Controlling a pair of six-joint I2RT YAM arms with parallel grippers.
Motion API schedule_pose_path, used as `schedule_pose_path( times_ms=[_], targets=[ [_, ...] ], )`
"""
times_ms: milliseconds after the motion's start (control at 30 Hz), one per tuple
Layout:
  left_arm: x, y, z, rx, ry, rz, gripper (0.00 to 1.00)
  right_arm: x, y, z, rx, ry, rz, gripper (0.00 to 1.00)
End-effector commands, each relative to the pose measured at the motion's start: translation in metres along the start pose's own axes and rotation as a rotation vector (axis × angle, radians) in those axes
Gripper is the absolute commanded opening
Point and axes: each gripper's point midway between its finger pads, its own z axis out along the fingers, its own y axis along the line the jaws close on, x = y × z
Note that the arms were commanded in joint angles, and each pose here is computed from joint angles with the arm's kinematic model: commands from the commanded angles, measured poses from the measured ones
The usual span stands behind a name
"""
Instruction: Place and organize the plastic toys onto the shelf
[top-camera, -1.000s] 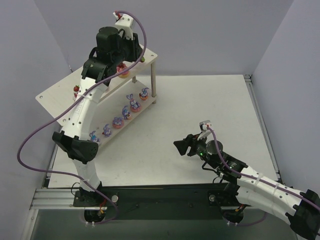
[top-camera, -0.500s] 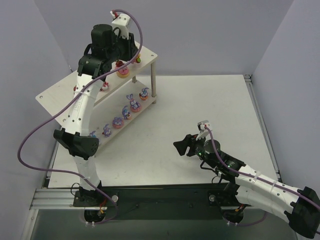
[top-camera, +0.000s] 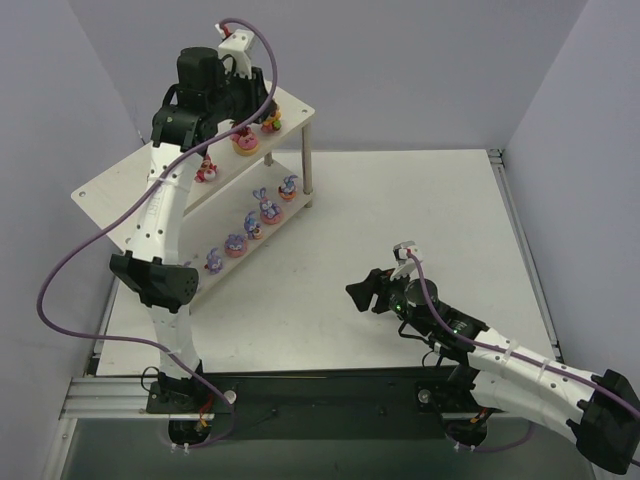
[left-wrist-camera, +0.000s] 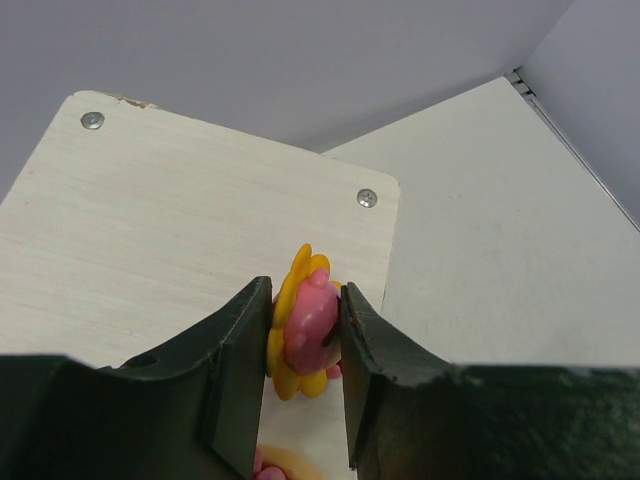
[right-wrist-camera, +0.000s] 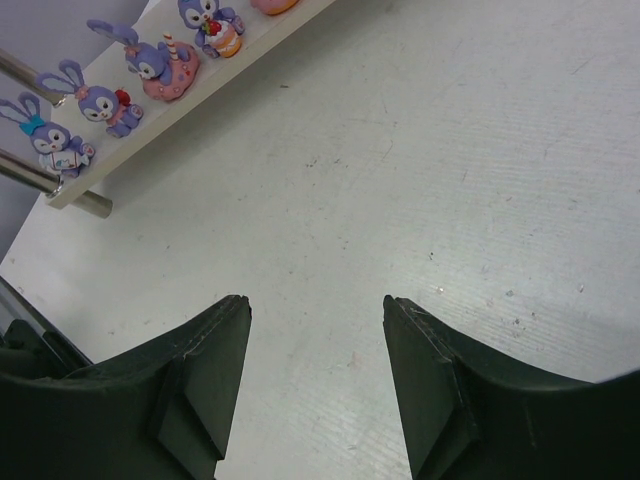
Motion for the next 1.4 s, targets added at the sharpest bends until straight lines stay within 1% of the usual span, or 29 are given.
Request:
schedule_pose_path(
  times_ms=[0,133,367,467,500,533,600,667,833,967,1067,1167,1200,1267,1300,1367],
  targets=[
    [-0.018,-0.011,-0.008,0.056,-0.048,0.004,0.02,-0.022,0.013,0.002,-0.04,-0.068,0.025,0.56],
    [-0.017,-0.012,-0.006,0.071,-0.047,-0.004,0.03,-0.021,0.011,0.002,-0.036,-0.068,0.025,0.56],
    [-0.013,-0.008,0.002,0.058,-0.042,-0.026,0.07,-0.02,0.009,0.002,-0.029,-0.068,0.021,0.56],
    [-0.013,-0.005,0.007,0.044,-0.06,-0.031,0.08,-0.019,0.008,0.003,-0.025,-0.068,0.018,0.56],
    [-0.017,-0.005,0.002,0.033,-0.077,-0.028,0.08,-0.019,0.008,0.002,-0.025,-0.068,0.017,0.56],
    [-0.007,-0.002,0.007,0.028,-0.058,-0.035,0.08,-0.019,0.008,0.002,-0.025,-0.07,0.018,0.56],
    [-0.018,-0.003,0.002,0.022,-0.105,-0.031,0.09,-0.019,0.008,0.002,-0.024,-0.07,0.015,0.56],
    [-0.016,-0.002,0.005,0.02,-0.118,-0.036,0.09,-0.019,0.007,0.002,-0.024,-0.07,0.014,0.56],
    [-0.019,-0.002,0.0,0.011,-0.149,-0.034,0.19,-0.019,0.007,0.002,-0.024,-0.072,0.013,0.56],
    [-0.017,-0.003,0.002,0.021,-0.141,-0.038,0.31,-0.02,0.006,0.003,-0.022,-0.075,0.016,0.56],
    [-0.02,-0.005,0.003,0.031,-0.146,-0.037,0.39,-0.021,0.007,0.003,-0.023,-0.077,0.013,0.56],
    [-0.022,-0.009,0.003,0.05,-0.147,-0.037,0.43,-0.02,0.006,0.003,-0.02,-0.074,0.013,0.56],
    [-0.024,-0.009,0.002,0.05,-0.153,-0.036,0.47,-0.02,0.006,0.003,-0.021,-0.075,0.013,0.56],
    [-0.024,-0.01,0.002,0.055,-0.151,-0.034,0.5,-0.02,0.005,0.003,-0.018,-0.077,0.013,0.56],
    [-0.026,-0.011,0.001,0.055,-0.154,-0.032,0.56,-0.021,0.006,0.003,-0.019,-0.078,0.012,0.56],
    [-0.028,-0.011,-0.001,0.051,-0.158,-0.028,0.6,-0.021,0.005,0.003,-0.017,-0.081,0.015,0.56]
  ],
)
